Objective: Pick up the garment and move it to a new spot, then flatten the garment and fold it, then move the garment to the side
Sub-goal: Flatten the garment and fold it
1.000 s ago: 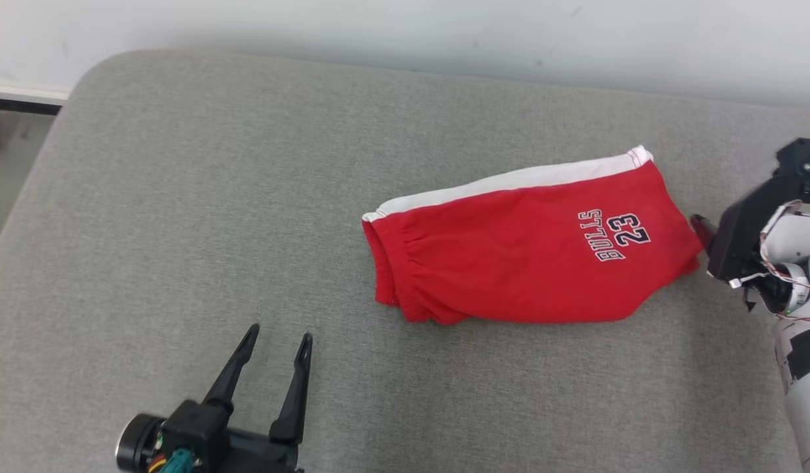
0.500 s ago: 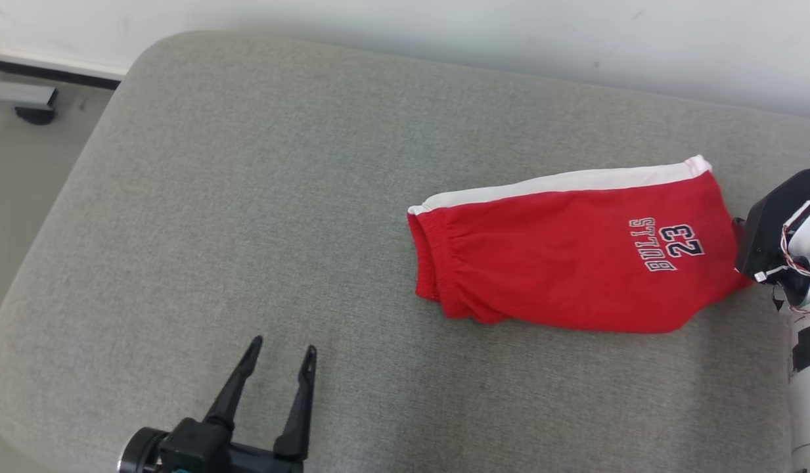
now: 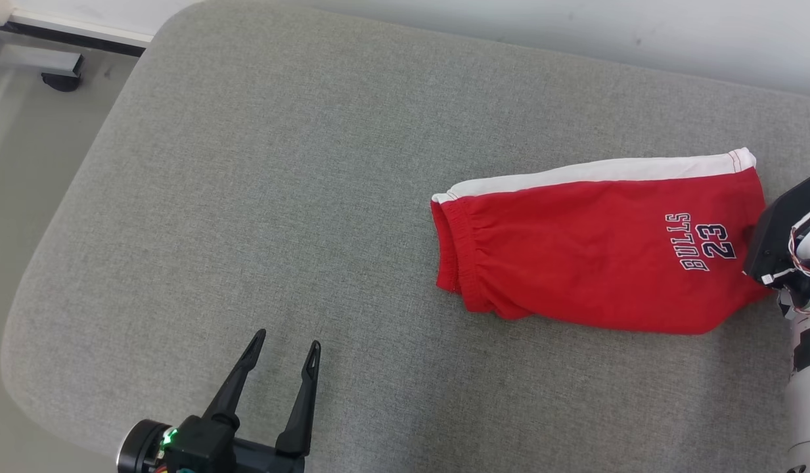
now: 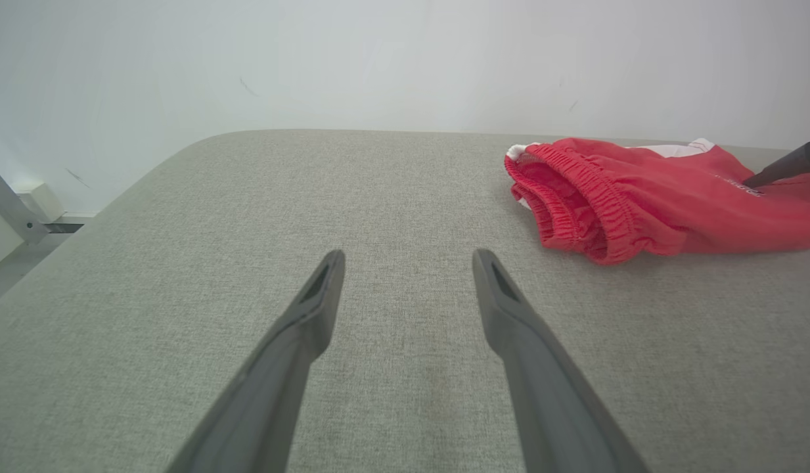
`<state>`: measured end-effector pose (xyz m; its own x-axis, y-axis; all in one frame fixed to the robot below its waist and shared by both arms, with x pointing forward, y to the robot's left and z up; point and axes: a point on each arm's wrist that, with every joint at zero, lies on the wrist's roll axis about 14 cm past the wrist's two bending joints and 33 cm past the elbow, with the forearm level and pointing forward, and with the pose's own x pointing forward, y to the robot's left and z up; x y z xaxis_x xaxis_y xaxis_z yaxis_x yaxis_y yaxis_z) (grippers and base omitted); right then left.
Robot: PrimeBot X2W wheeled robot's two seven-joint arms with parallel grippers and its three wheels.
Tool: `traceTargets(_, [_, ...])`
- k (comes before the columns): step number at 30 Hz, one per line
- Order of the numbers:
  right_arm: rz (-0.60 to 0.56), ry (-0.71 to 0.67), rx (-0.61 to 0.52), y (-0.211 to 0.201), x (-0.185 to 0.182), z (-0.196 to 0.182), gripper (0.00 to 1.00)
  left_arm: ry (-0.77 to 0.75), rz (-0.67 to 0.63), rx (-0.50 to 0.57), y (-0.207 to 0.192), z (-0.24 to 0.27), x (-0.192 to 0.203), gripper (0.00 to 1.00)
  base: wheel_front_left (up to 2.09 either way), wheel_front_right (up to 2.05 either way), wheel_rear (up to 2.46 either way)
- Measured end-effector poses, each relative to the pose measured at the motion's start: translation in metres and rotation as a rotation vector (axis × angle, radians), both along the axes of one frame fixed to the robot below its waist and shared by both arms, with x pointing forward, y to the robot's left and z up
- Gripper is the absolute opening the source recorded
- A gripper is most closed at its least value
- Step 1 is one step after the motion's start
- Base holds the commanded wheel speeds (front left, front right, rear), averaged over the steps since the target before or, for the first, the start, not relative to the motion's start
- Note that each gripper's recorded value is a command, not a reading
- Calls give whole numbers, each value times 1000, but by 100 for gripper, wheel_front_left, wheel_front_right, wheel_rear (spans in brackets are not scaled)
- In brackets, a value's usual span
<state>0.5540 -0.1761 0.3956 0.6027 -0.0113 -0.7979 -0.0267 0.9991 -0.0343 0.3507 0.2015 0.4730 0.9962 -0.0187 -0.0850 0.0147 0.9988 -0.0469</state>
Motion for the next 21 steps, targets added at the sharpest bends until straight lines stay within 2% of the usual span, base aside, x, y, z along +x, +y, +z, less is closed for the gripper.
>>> traceTargets(1, [1, 6, 2, 1, -1, -2, 100, 2, 0, 0, 0, -1, 0, 100, 0, 0, 0])
traceTargets(4, [8, 23, 1, 3, -3, -6, 1, 8, -3, -2, -1, -2, 1, 100, 0, 0, 0])
traceTargets(13, [0, -18, -68, -17, -7, 1, 0, 12, 5, -12, 0, -4, 3, 100, 0, 0, 0])
traceTargets(21, [-21, -126, -132, -40, -22, 25, 0, 3, -13, -34, -9, -2, -1, 100, 0, 0, 0])
